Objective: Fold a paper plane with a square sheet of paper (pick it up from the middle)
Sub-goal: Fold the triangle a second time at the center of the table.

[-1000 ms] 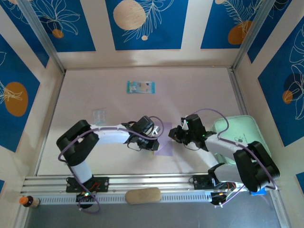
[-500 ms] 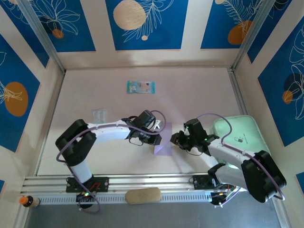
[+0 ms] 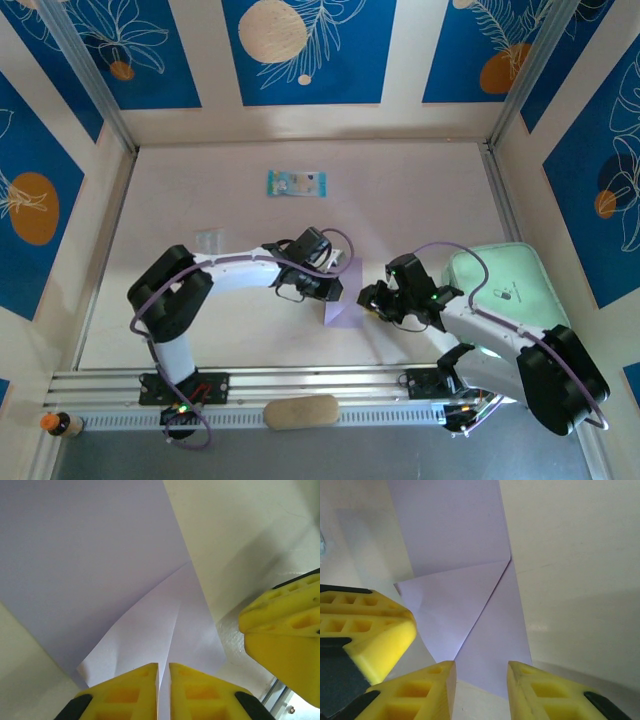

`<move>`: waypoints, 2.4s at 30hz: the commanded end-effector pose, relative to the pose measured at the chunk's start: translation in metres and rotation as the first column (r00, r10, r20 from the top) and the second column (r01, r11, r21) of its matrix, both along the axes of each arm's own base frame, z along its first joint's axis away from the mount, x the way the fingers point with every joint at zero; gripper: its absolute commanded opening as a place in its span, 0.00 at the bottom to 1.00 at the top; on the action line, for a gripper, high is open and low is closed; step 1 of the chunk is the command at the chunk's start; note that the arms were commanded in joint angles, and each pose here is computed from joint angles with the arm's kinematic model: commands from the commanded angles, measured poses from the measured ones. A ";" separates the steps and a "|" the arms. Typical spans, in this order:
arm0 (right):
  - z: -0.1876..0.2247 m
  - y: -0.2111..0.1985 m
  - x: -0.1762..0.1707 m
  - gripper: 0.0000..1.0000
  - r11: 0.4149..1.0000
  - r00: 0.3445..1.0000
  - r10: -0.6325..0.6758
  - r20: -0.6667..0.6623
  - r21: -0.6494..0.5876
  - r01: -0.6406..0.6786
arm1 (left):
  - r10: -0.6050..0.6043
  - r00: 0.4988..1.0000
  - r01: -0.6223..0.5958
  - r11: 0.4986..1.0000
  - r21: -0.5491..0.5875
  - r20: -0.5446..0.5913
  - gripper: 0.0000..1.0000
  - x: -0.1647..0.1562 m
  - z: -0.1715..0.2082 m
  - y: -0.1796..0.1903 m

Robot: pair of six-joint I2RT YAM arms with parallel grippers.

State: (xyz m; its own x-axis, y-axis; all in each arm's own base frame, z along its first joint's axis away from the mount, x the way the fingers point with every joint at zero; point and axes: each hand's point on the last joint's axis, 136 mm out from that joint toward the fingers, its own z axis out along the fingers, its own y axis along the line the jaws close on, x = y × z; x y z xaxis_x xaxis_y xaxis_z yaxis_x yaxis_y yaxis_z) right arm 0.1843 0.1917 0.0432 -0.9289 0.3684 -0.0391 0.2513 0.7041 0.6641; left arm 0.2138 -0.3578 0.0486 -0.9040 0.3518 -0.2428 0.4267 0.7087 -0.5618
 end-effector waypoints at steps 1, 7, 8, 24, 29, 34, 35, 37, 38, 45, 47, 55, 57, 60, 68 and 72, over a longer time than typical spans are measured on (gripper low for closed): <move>0.001 0.003 -0.007 0.34 1.000 0.999 0.020 -0.029 0.011 -0.020 | -0.008 0.999 0.010 0.999 0.037 -0.041 0.12 -0.007 -0.018 0.009; -0.003 0.006 -0.013 0.36 0.999 0.997 0.031 -0.067 -0.010 -0.032 | -0.006 0.997 0.012 0.997 0.078 -0.076 0.10 -0.013 -0.038 0.017; -0.005 0.006 -0.014 0.36 0.999 0.997 0.030 -0.070 -0.014 -0.031 | -0.005 0.997 0.011 0.997 0.080 -0.078 0.10 -0.014 -0.041 0.018; -0.015 0.026 -0.009 0.39 0.998 0.991 0.067 -0.113 -0.011 -0.069 | 0.049 0.991 -0.041 0.997 0.067 -0.123 0.07 -0.024 -0.049 0.024; -0.020 0.032 -0.002 0.40 0.998 0.992 0.058 -0.114 -0.014 -0.060 | 0.052 0.991 -0.044 0.997 0.063 -0.126 0.06 -0.024 -0.048 0.024; -0.020 0.041 0.005 0.40 0.997 0.990 0.076 -0.115 0.008 -0.075 | 0.048 0.990 -0.040 0.997 0.066 -0.130 0.06 -0.026 -0.048 0.025; -0.018 0.043 0.008 0.41 0.997 0.992 0.076 -0.099 0.017 -0.075 | 0.048 0.991 -0.040 0.997 0.066 -0.127 0.06 -0.026 -0.047 0.026; -0.014 0.042 0.014 0.45 0.998 0.995 0.068 -0.074 0.018 -0.066 | 0.053 0.991 -0.044 0.997 0.069 -0.126 0.06 -0.026 -0.048 0.027; -0.011 0.041 0.018 0.45 0.998 0.996 0.063 -0.065 0.021 -0.062 | 0.051 0.991 -0.043 0.997 0.069 -0.127 0.06 -0.027 -0.048 0.027; 0.002 0.031 0.042 0.46 0.996 0.998 0.058 0.000 0.068 -0.058 | 0.054 0.990 -0.045 0.996 0.071 -0.130 0.06 -0.027 -0.048 0.028; 0.005 0.031 0.049 0.45 0.994 0.998 0.065 0.015 0.090 -0.066 | 0.052 0.990 -0.043 0.997 0.068 -0.133 0.06 -0.027 -0.048 0.027; 0.001 0.031 0.058 0.39 0.991 0.997 0.077 0.012 0.110 -0.078 | 0.054 0.990 -0.046 0.997 0.066 -0.127 0.06 -0.027 -0.046 0.027; -0.001 0.029 0.059 0.39 0.992 0.997 0.070 0.011 0.109 -0.071 | 0.060 0.991 -0.052 0.997 0.065 -0.119 0.06 -0.026 -0.045 0.028; -0.006 0.024 0.057 0.37 0.992 0.998 0.060 -0.002 0.107 -0.060 | 0.058 0.991 -0.051 0.997 0.059 -0.122 0.06 -0.027 -0.044 0.027; -0.015 0.020 0.051 0.24 0.993 0.999 0.050 -0.016 0.105 -0.048 | 0.054 0.995 -0.054 0.999 0.003 -0.089 0.09 -0.021 -0.025 0.018; -0.014 0.019 0.050 0.15 0.992 0.999 0.054 -0.004 0.112 -0.053 | 0.059 0.997 -0.061 0.998 -0.029 -0.058 0.11 -0.017 -0.010 0.016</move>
State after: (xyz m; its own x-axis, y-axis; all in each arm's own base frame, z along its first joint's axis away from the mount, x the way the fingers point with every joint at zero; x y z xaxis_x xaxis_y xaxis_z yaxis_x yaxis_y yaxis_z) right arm 0.2379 0.2105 0.0302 -0.9422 0.3351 -0.0021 0.2290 0.6484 0.7261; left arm 0.1980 -0.3453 0.0266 -0.9340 0.3043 -0.1870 0.3535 0.7126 -0.6060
